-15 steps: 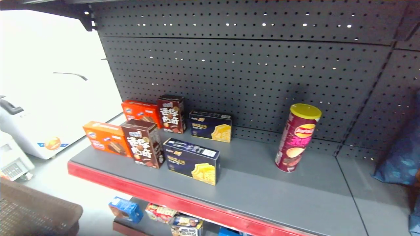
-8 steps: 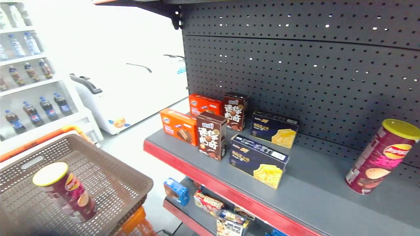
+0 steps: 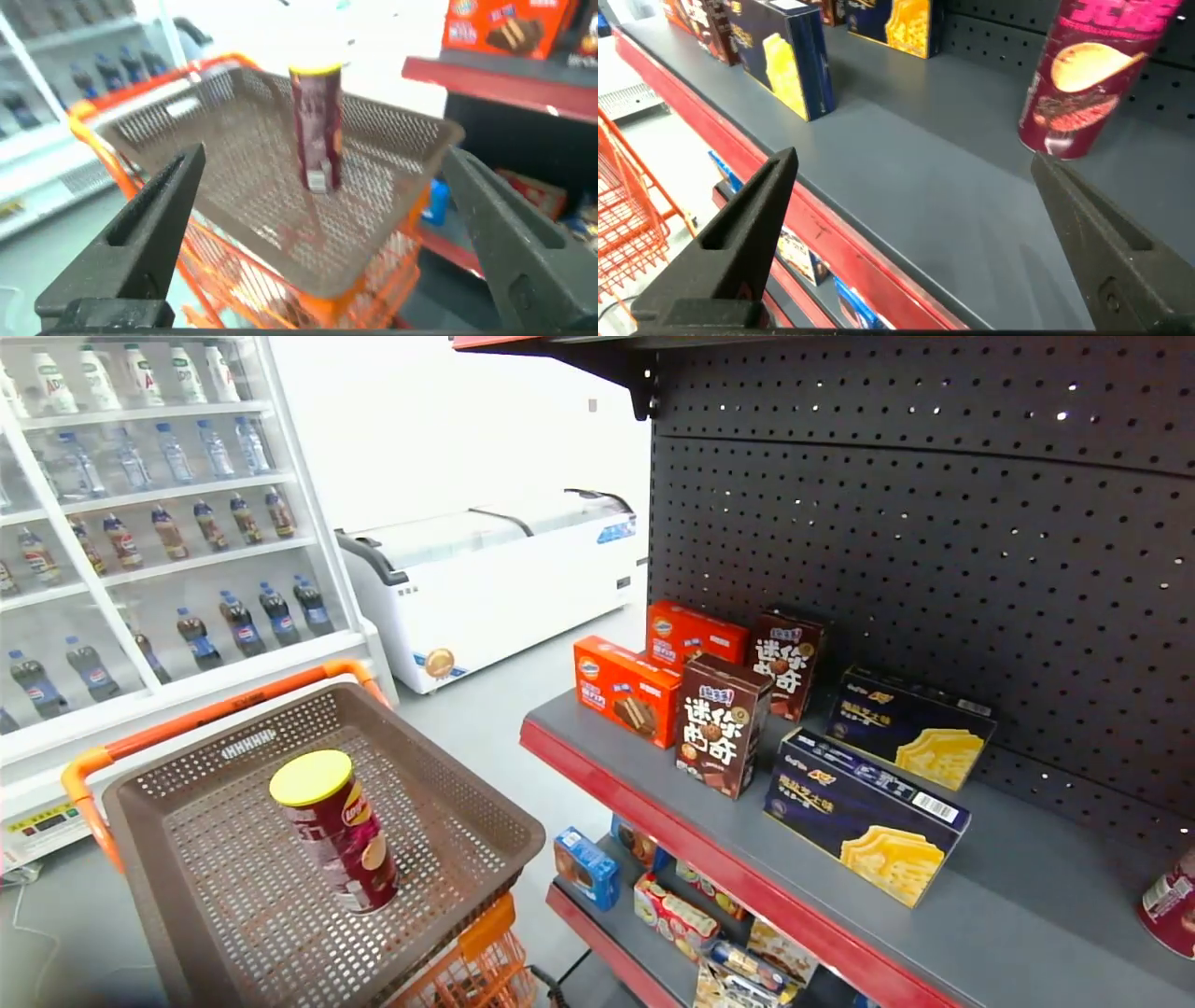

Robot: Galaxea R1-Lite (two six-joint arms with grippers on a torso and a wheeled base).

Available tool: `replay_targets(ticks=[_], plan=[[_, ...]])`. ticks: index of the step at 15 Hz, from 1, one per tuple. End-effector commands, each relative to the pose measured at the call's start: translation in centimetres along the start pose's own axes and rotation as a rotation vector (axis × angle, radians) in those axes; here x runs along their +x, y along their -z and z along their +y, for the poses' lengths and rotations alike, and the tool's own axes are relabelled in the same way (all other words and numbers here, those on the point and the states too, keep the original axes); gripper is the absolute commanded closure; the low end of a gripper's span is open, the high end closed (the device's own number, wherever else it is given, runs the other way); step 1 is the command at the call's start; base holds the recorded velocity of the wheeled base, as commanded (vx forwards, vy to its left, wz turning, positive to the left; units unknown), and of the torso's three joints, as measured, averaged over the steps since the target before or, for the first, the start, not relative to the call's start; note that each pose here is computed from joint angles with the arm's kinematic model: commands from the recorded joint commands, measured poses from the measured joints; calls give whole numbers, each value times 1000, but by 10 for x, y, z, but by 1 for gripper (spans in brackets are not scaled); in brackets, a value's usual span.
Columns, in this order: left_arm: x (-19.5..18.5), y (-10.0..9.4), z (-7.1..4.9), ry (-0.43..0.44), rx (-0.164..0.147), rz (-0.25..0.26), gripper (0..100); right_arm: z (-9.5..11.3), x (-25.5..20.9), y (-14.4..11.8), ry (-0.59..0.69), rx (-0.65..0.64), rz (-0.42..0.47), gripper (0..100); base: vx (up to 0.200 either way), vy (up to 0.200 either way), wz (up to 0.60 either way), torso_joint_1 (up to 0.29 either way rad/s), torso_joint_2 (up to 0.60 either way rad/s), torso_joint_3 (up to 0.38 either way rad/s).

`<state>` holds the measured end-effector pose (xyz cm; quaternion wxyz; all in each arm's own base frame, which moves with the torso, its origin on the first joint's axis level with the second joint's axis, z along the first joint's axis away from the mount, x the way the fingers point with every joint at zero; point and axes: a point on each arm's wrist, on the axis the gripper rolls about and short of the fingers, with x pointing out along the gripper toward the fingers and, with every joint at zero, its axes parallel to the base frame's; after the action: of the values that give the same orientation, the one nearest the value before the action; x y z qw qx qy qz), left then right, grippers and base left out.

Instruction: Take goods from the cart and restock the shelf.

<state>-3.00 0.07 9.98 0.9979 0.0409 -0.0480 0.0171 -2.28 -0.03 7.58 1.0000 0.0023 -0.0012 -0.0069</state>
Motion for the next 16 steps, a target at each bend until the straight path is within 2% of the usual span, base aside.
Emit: replay_targets(ticks=[1, 2, 3, 4, 6, 7, 8, 9, 10, 11, 12, 13, 14, 16], plan=[[-9, -27, 3, -44, 30, -47, 0, 0, 0, 0, 0, 0, -1, 0, 0, 0, 0, 0, 0, 0], [-22, -58, 6, -93, 51, 14, 0, 0, 0, 0, 2, 0, -1, 0, 0, 0, 0, 0, 0, 0], [-26, -74, 6, -127, 58, 82, 0, 0, 0, 0, 0, 0, -1, 0, 0, 0, 0, 0, 0, 0], [-21, -93, 7, -136, 64, 182, 0, 0, 0, 0, 0, 0, -1, 0, 0, 0, 0, 0, 0, 0], [18, -116, 10, -93, 72, 345, 0, 0, 0, 0, 2, 0, -1, 0, 0, 0, 0, 0, 0, 0], [52, -125, 11, -85, 74, 443, 0, 0, 0, 0, 0, 0, -1, 0, 0, 0, 0, 0, 0, 0], [77, -128, 12, -88, 70, 495, 0, 0, 0, 0, 0, 0, -1, 0, 0, 0, 0, 0, 0, 0], [105, -125, 13, -83, 59, 532, 0, 0, 0, 0, 2, 0, -1, 0, 0, 0, 0, 0, 0, 0], [128, -117, 19, -76, 24, 585, 0, 0, 0, 0, 0, 0, -1, 0, 0, 0, 0, 0, 0, 0], [145, -106, 28, -30, -36, 613, 0, 0, 0, 0, 0, 0, -1, 0, 0, 0, 0, 0, 0, 0], [153, -101, 32, -1, -65, 618, 0, 0, 0, 0, 0, 0, -1, 0, 0, 0, 0, 0, 0, 0], [153, -101, 32, -1, -65, 618, 0, 0, 0, 0, 0, 0, -1, 0, 0, 0, 0, 0, 0, 0], [175, -54, 36, 111, -130, 671, 0, 0, 0, 0, 0, 0, -1, 0, 0, 0, 0, 0, 0, 0], [188, -17, 38, 111, -126, 656, 0, 0, 0, 0, 2, 0, -1, 0, 0, 0, 0, 0, 0, 0]])
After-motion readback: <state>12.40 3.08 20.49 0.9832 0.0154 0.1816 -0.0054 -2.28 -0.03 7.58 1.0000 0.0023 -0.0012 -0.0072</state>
